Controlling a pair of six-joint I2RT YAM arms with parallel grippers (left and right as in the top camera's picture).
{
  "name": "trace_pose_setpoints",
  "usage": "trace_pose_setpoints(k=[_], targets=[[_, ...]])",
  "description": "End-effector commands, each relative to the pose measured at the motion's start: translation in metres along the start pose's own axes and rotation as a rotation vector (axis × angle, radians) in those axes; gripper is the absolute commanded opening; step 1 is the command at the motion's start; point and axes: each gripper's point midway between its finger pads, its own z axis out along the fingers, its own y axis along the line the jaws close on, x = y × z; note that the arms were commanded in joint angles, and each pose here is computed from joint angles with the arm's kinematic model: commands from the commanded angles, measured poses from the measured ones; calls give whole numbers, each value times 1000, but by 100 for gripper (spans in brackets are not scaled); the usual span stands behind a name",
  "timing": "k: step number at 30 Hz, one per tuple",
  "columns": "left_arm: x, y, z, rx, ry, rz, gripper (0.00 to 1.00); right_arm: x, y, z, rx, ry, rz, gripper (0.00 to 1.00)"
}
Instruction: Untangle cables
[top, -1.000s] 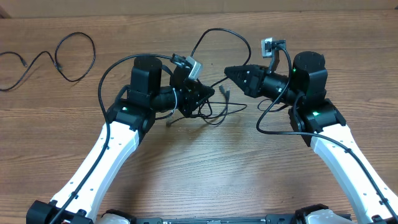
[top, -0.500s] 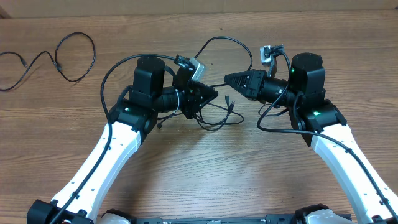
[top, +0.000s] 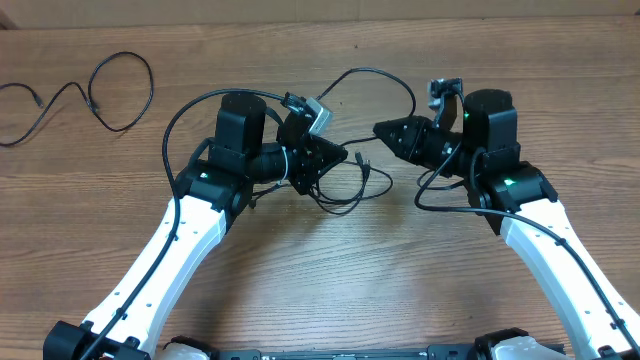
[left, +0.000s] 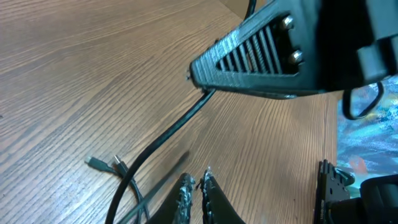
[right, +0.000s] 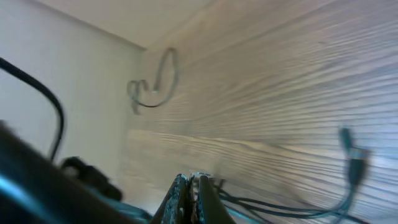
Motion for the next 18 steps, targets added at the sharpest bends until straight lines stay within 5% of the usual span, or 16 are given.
trace_pose_setpoints(k=[1, 5, 18], targets=[[-8, -1, 1, -1, -12, 56, 10, -12, 17, -10, -33, -39, -127, 4], [-8, -2, 1, -1, -14, 57, 21, 1, 42, -12, -175, 39, -152, 4], [-8, -2, 1, 1, -15, 109, 27, 19, 61, -19, -296, 138, -155, 4]])
